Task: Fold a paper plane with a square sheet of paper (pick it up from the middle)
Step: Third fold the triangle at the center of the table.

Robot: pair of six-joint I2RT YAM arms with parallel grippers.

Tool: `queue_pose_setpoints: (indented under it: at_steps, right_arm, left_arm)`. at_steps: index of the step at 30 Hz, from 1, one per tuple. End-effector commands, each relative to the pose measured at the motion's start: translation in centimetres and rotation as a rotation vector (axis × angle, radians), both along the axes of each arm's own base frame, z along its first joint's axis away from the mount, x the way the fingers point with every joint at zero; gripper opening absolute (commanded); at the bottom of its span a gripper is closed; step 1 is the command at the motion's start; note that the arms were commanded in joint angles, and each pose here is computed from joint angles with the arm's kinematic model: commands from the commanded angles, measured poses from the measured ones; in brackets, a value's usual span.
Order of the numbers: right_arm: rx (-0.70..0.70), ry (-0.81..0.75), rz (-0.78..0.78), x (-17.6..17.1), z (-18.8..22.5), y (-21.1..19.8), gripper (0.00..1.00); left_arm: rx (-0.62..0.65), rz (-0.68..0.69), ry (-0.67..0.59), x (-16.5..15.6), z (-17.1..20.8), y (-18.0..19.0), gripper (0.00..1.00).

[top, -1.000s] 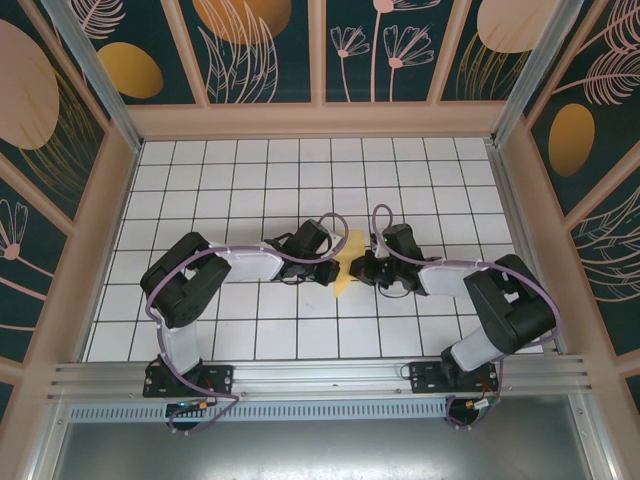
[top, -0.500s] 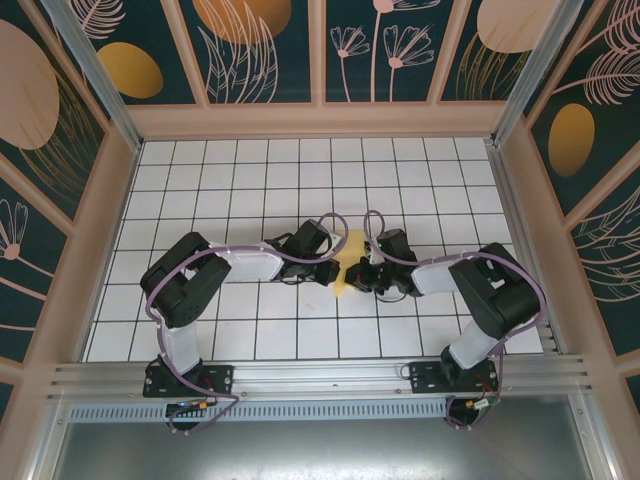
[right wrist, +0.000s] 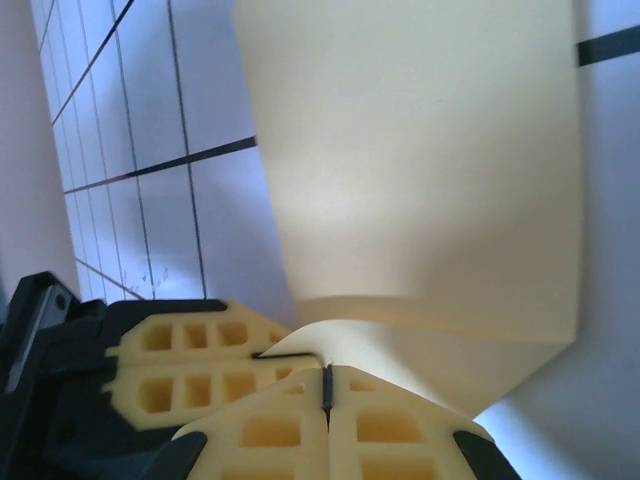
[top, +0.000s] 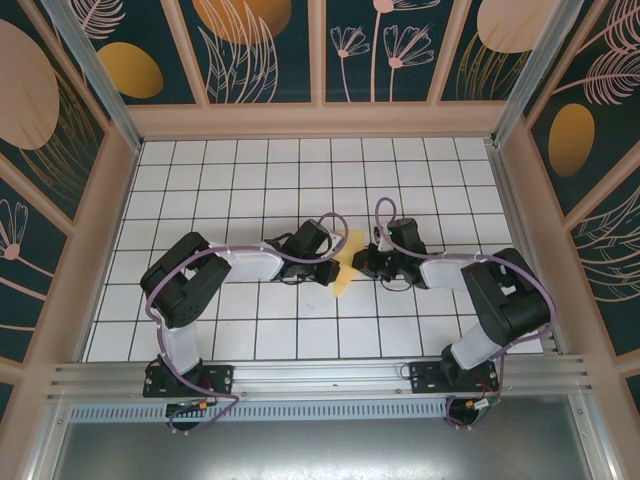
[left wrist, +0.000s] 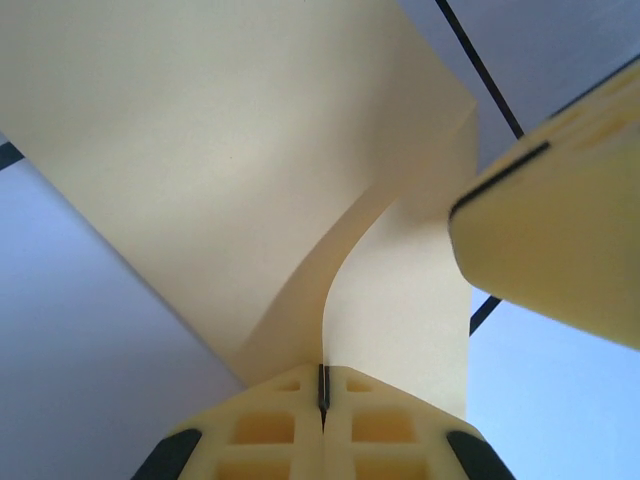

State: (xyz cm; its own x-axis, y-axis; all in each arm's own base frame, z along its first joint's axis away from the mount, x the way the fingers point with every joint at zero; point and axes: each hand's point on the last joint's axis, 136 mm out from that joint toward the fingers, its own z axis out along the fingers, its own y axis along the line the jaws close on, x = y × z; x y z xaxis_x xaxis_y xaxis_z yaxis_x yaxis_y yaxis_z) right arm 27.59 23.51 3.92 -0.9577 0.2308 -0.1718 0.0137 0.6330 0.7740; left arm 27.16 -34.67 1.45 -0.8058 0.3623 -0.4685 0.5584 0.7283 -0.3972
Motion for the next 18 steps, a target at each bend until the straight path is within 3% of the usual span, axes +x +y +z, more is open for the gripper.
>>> queue_pose_setpoints:
  at_steps: [1, 5, 12, 18]
  right_arm:
    - [-0.012, 0.005, 0.02, 0.1, -1.2, 0.1, 0.0]
    - [-0.06, 0.056, -0.018, -0.1, -3.4, -0.9, 0.0]
    - [0.014, -0.035, -0.025, 1.7, 0.6, -0.7, 0.0]
    - [0.02, -0.021, -0.049, 2.6, -0.3, -2.0, 0.0]
  left_arm:
    - [0.13, 0.01, 0.067, -1.3, -3.5, 2.5, 0.06]
    - [0.13, 0.011, 0.067, -1.3, -3.5, 2.6, 0.06]
    - [0.135, 0.01, 0.067, -1.3, -3.5, 2.6, 0.05]
    - [0.135, 0.008, 0.068, -1.3, -3.6, 2.6, 0.05]
